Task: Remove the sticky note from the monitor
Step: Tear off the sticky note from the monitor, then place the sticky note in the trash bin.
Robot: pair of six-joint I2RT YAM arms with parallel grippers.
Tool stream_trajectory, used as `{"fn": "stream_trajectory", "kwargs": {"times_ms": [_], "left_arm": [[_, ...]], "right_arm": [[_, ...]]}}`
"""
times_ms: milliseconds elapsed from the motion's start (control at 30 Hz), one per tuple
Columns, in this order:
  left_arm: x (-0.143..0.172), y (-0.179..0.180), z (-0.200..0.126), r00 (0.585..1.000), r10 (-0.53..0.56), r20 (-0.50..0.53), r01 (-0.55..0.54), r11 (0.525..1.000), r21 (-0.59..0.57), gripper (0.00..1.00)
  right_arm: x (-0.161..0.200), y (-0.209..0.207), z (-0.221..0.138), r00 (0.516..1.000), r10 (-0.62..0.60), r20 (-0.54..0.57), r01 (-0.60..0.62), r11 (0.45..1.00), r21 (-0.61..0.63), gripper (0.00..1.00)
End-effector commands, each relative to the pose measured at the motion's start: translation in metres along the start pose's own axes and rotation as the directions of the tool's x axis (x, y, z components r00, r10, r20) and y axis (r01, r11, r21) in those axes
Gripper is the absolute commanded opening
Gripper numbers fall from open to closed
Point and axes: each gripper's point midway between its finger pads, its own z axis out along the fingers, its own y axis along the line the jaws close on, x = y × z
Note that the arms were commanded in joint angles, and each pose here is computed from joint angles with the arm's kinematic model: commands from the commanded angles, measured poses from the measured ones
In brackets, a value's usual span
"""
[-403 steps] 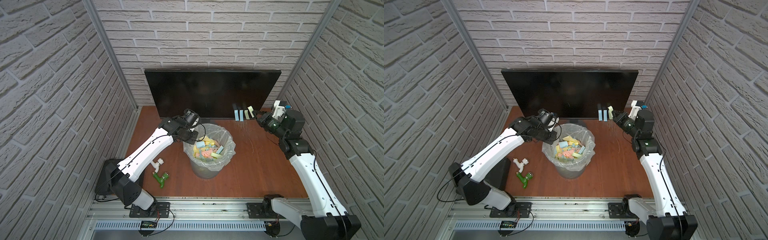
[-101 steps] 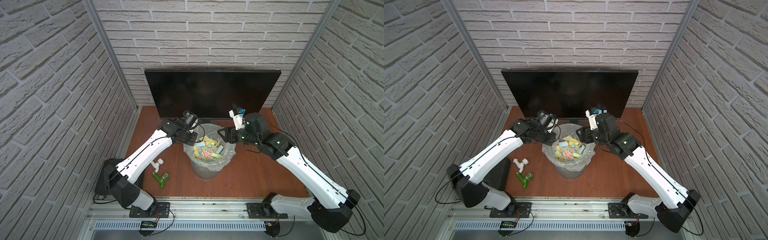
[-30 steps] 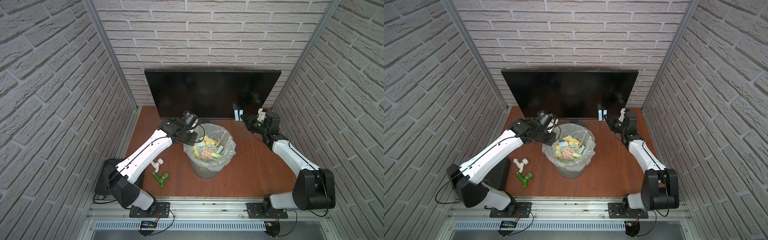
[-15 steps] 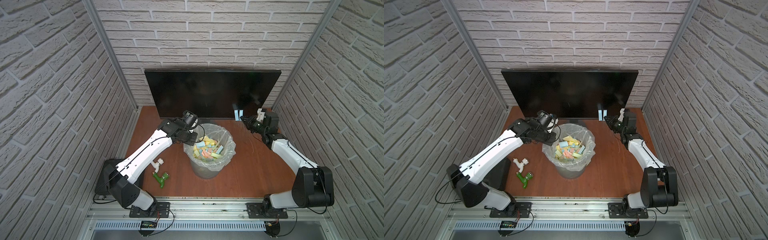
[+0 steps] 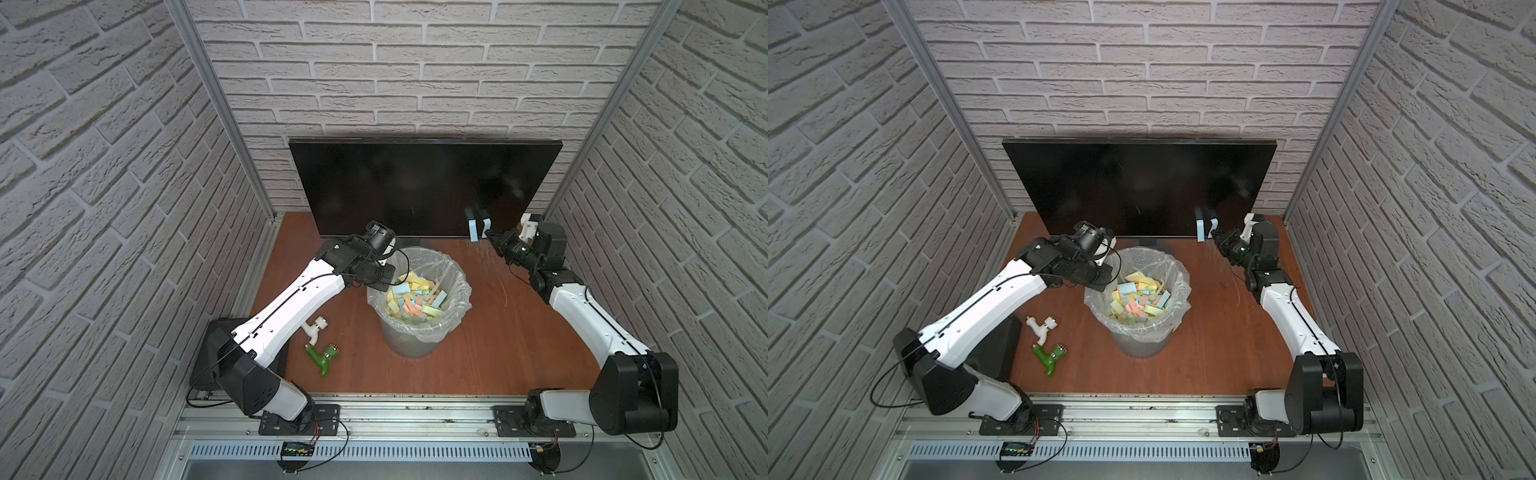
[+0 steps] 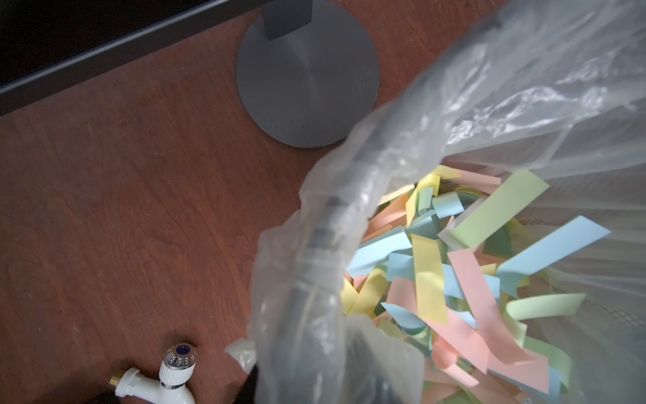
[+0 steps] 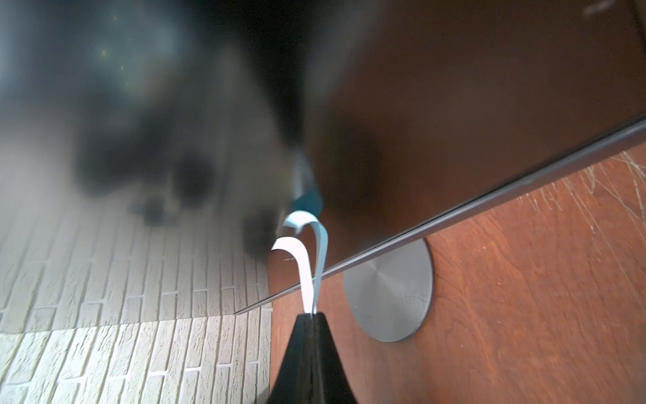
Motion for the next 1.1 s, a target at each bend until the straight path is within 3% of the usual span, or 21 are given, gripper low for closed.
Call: {"fn": "stream_trajectory", "kwargs": {"times_ms": [0,267,567,867,1067], "left_arm": [[-0.003,-0.004,-0.005,1.000,0.001,0.031,-0.001,1.000,0.018,0.33],[-0.002,-0.004,-0.005,1.000,0.002,0.031,-0.002,1.000,0.017,0.33],[-0.003,-0.005,-0.006,0.999,-0.001,0.036,0.000,1.000,0.022,0.33],[-0.002,-0.004,-0.008,0.999,-0.001,0.036,0.001,1.000,0.021,0.33],[0.000,-0.003,-0.007,1.000,0.002,0.029,-0.003,1.000,0.016,0.33]], "right_arm": [[0.000,0.021,-0.015,0.998,-0.052,0.016,0.053,0.998,-0.043,0.03],[0.010,0.057,-0.049,0.986,-0.166,0.007,0.166,0.982,-0.091,0.03],[0.063,0.104,-0.086,0.921,-0.382,-0.082,0.366,0.917,-0.159,0.03],[0.131,0.130,-0.099,0.782,-0.586,-0.211,0.534,0.805,-0.258,0.03],[0.176,0.122,-0.098,0.641,-0.701,-0.312,0.639,0.713,-0.289,0.03]]}}
